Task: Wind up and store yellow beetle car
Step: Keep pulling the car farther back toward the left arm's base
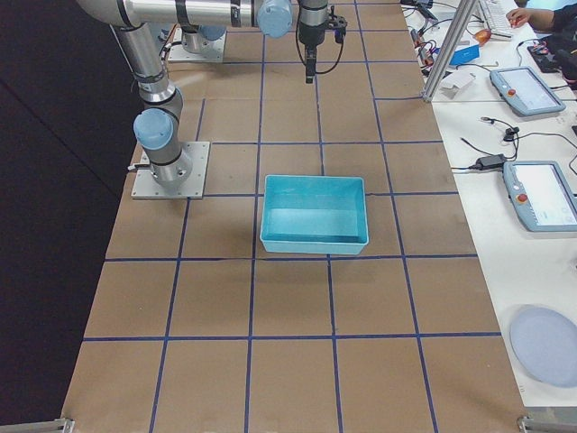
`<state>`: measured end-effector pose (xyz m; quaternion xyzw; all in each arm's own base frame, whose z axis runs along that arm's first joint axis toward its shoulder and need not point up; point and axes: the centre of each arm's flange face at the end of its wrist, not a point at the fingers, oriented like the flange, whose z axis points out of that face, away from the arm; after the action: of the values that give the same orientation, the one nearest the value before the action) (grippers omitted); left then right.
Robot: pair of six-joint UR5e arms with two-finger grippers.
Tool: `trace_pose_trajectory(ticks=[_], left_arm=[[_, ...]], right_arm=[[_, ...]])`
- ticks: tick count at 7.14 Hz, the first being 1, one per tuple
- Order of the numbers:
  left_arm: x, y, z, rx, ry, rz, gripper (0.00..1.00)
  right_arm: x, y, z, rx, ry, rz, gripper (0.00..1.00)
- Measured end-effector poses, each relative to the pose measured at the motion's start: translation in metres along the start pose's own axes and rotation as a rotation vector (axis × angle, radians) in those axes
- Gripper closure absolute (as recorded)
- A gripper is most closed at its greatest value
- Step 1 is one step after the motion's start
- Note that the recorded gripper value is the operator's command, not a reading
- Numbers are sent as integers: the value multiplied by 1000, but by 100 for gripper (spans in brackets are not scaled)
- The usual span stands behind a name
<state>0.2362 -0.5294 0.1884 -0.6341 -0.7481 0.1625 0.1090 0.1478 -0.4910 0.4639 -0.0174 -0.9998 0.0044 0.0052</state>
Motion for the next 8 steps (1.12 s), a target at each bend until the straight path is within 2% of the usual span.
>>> trace_pose_trajectory(ticks=[8], left_arm=[[9,25,-9,3,-6,0,75]], right_arm=[[1,-1,-1,3,-1,3,0]])
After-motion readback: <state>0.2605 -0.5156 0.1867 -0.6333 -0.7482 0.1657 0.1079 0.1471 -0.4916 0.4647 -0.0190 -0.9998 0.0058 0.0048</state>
